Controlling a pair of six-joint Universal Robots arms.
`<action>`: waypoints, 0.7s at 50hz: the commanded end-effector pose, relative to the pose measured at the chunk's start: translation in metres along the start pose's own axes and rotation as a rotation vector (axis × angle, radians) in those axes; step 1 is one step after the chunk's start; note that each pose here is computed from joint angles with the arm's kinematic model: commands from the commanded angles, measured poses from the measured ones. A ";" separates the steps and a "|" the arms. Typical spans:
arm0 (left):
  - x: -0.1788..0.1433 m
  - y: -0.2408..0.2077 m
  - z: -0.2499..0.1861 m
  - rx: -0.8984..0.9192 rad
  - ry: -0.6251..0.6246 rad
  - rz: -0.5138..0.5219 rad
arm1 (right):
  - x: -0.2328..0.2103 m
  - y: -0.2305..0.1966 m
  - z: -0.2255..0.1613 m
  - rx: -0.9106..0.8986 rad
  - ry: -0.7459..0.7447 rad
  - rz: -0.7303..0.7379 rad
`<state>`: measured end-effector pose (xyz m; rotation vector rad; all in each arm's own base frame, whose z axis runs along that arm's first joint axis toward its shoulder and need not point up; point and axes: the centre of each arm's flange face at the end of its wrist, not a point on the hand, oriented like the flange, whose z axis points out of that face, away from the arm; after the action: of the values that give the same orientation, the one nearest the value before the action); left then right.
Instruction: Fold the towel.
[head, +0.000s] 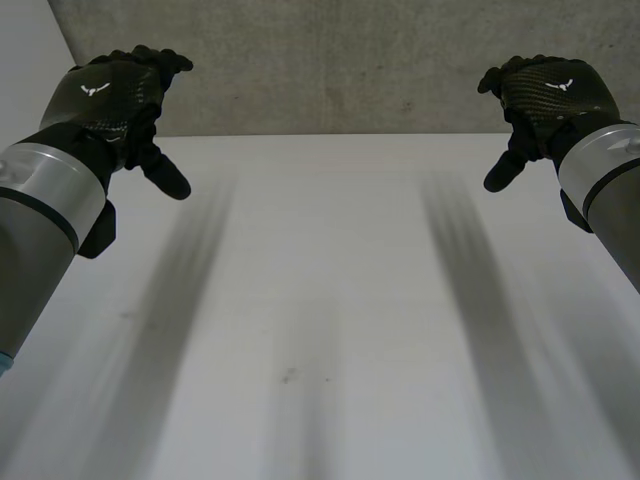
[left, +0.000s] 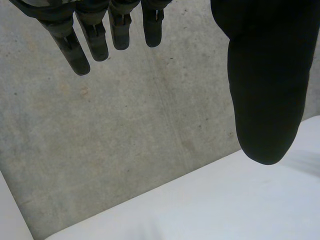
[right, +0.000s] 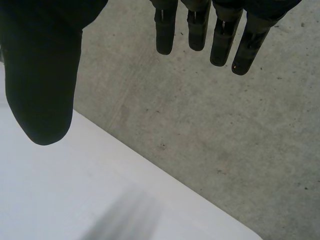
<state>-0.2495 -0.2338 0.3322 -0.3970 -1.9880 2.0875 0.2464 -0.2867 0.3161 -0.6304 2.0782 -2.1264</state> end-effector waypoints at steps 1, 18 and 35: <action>0.000 0.000 0.000 -0.001 -0.001 0.000 | 0.000 0.000 0.001 0.002 -0.011 -0.001; 0.000 0.002 0.001 -0.007 0.001 0.002 | -0.002 0.000 0.000 0.003 -0.027 0.001; 0.002 0.004 0.001 -0.012 0.004 0.002 | -0.001 0.001 0.001 0.002 -0.024 0.001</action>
<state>-0.2508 -0.2344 0.3284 -0.4050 -1.9997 2.0758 0.2467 -0.2874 0.3154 -0.6501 2.0641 -2.1101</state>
